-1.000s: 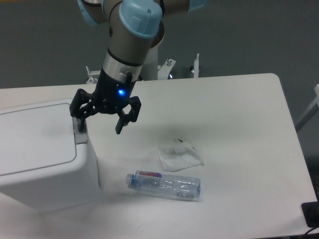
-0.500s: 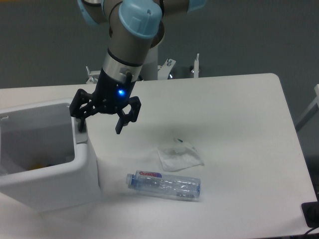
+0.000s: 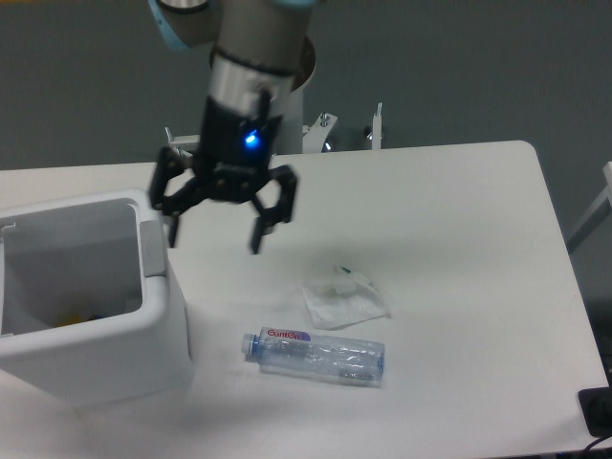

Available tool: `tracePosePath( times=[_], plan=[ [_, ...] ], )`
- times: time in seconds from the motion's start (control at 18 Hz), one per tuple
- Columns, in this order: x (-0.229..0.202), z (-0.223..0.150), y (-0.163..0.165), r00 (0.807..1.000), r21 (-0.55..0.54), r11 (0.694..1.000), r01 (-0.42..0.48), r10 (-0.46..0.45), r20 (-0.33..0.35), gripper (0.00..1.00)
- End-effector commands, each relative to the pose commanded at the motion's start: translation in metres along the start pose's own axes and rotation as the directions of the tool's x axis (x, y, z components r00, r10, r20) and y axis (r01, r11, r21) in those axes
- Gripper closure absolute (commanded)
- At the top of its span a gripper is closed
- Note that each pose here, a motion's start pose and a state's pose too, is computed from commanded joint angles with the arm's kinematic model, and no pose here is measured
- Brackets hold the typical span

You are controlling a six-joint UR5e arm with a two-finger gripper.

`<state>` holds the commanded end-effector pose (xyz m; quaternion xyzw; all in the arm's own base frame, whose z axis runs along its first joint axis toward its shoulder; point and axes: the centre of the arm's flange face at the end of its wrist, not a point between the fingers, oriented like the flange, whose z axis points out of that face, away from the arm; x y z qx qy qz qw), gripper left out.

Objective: Open the trash can
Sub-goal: 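Lift the gripper up away from the opened trash can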

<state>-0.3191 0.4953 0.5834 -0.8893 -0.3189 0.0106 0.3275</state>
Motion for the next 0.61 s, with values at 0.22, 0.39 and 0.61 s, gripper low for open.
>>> tracePosePath(
  times=[0.22, 0.39, 0.61],
  plan=[
    [-0.069, -0.01, -0.004, 0.973, -0.039, 0.994, -0.103, 0.109, 0.204, 0.0],
    [-0.118, -0.007, 0.006, 0.932, -0.16, 0.961, -0.224, 0.26, 0.254, 0.0],
    [-0.164, -0.008, 0.02, 0.862, -0.324, 0.883, -0.339, 0.43, 0.27, 0.0]
  ],
)
